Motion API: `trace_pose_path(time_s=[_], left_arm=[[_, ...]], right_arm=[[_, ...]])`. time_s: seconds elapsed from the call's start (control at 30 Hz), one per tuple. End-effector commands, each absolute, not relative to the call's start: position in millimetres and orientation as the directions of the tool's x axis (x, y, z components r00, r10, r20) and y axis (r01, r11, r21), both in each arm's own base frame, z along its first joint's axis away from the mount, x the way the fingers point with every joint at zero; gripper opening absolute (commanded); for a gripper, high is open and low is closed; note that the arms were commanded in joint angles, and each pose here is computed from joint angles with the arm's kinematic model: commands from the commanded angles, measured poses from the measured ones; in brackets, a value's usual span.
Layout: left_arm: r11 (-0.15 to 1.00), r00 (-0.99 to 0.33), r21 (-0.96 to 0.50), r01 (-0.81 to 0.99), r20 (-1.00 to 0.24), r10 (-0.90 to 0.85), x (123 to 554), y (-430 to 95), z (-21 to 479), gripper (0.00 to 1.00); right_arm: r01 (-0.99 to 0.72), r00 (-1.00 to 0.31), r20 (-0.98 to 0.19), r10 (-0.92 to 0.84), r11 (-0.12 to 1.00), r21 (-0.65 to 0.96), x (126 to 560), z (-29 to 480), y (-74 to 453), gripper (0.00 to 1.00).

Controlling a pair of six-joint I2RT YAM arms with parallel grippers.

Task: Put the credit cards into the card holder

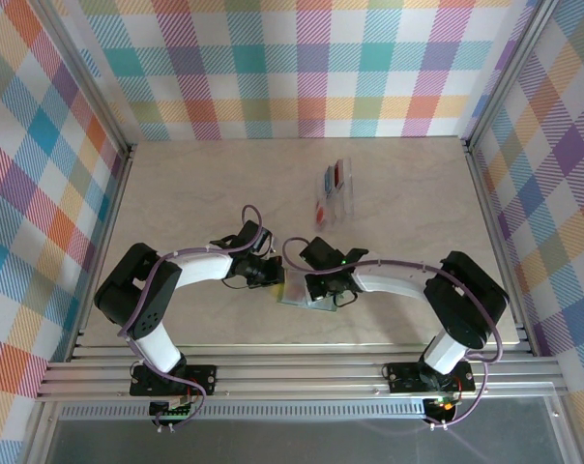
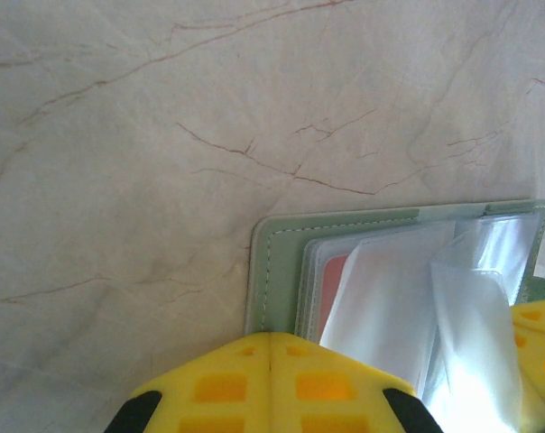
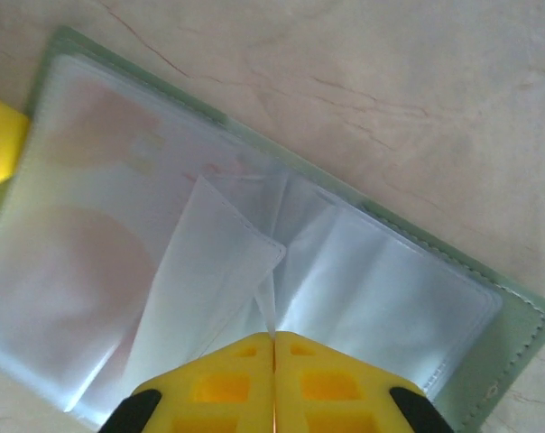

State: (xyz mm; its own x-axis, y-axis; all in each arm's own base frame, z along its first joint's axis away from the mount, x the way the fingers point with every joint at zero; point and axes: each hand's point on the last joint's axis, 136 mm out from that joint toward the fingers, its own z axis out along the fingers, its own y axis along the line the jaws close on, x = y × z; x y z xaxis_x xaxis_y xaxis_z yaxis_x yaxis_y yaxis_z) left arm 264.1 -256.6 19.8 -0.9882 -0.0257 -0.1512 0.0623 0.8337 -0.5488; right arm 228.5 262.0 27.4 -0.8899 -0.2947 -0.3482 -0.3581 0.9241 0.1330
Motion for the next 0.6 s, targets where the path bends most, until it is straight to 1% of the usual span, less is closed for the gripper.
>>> trace_pose_path(time_s=[0.0, 0.2, 0.27, 0.33, 0.37, 0.57], left_arm=[[0.861, -0.995, -0.508, 0.044, -0.103, -0.011, 251, -246, 0, 0.00], [0.858, -0.995, -0.512, 0.044, -0.101, -0.009, 251, -246, 0, 0.00], [0.856, -0.995, -0.515, 0.044, -0.098, -0.008, 250, -247, 0, 0.00], [0.854, -0.995, -0.518, 0.045, -0.099, -0.008, 250, -248, 1, 0.00], [0.854, -0.995, -0.519, 0.047, -0.102, -0.007, 251, -248, 2, 0.00], [0.850, -0.995, -0.524, 0.047, -0.102, -0.007, 251, -248, 3, 0.00]], right_arm=[[-0.281, -0.906, -0.362, -0.218, 0.951, 0.131, 234, 28, 248, 0.14], [-0.244, -0.897, -0.412, -0.162, 0.958, 0.153, 238, 39, 239, 0.17], [-0.239, -0.899, -0.410, -0.155, 0.957, 0.162, 240, 40, 238, 0.18], [-0.228, -0.904, -0.401, -0.150, 0.961, 0.154, 240, 38, 234, 0.26], [-0.223, -0.905, -0.400, -0.147, 0.963, 0.151, 240, 37, 233, 0.27], [-0.151, -0.898, -0.431, -0.091, 0.982, 0.109, 246, 44, 214, 0.29]])
